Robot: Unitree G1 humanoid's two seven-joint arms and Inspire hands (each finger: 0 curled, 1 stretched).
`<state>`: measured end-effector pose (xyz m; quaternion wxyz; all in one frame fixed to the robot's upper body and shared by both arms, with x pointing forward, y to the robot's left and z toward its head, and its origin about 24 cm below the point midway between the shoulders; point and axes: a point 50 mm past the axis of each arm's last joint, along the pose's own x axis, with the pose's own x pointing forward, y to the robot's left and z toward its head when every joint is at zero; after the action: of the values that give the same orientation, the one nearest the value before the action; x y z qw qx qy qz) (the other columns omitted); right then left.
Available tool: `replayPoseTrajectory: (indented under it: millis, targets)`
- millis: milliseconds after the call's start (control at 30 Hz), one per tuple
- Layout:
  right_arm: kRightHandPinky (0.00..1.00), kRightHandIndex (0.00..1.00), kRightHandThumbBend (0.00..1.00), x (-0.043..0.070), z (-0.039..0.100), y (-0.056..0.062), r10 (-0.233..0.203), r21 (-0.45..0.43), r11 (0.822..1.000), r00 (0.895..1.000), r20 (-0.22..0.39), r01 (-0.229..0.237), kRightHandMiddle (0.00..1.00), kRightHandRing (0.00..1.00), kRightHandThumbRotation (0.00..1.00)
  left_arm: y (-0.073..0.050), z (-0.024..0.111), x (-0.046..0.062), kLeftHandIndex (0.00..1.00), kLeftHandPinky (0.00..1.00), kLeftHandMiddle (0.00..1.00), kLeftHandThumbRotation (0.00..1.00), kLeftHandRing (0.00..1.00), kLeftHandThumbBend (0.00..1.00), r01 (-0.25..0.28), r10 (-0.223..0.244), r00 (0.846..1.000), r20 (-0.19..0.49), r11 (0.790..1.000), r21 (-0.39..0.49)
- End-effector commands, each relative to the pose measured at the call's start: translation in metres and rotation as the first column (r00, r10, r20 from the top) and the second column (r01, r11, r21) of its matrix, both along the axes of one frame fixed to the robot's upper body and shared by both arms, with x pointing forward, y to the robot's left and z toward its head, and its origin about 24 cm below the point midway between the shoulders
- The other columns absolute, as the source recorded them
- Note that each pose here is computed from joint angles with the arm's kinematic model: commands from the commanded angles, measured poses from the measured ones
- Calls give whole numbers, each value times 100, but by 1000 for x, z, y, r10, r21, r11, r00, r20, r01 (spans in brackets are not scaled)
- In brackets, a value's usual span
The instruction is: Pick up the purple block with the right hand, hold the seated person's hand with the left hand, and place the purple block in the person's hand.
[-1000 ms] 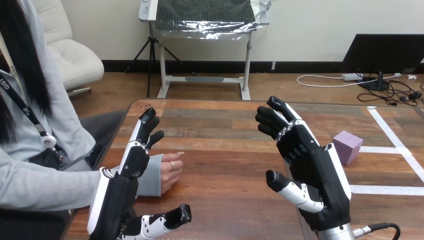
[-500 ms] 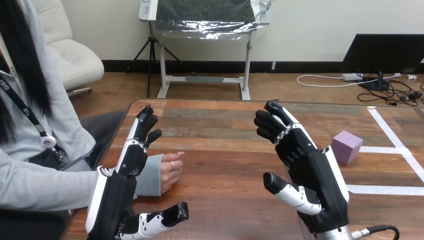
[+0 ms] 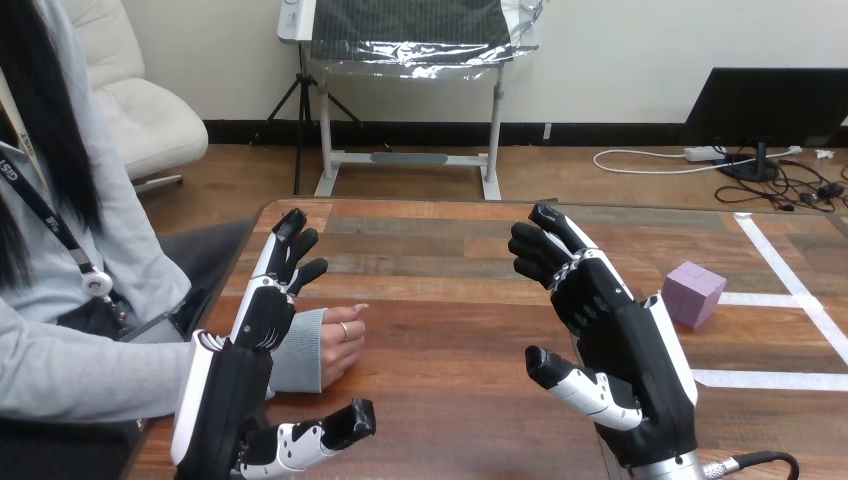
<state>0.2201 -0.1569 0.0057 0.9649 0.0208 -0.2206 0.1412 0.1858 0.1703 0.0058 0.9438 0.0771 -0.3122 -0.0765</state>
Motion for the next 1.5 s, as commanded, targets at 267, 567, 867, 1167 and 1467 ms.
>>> replayPoseTrajectory:
  millis: [267,567,867,1167,1467]
  targets:
    - [87,90,100,20,21,3,0,-4,1000,994,110,0,87,87,53,-2,11,8,95,86,97,65,94,100,-14,14,998,59,1000,-8]
    - [87,90,100,22,22,4,1,0,1000,993,116,-1,87,87,53,-2,11,9,95,87,97,64,94,100,-9,10,998,58,1000,-10]
    - [87,90,100,23,23,5,11,3,1000,993,122,-11,86,87,53,-1,11,9,95,88,97,64,94,100,-13,13,998,53,1000,-6]
    - [88,90,100,24,23,6,13,3,1000,992,127,-14,86,87,53,-1,11,9,95,88,97,63,94,100,-12,13,999,53,1000,-14]
    - [88,90,100,25,23,7,22,6,1000,992,127,-23,87,88,53,1,12,9,95,87,96,63,94,100,-21,21,998,57,1000,-5]
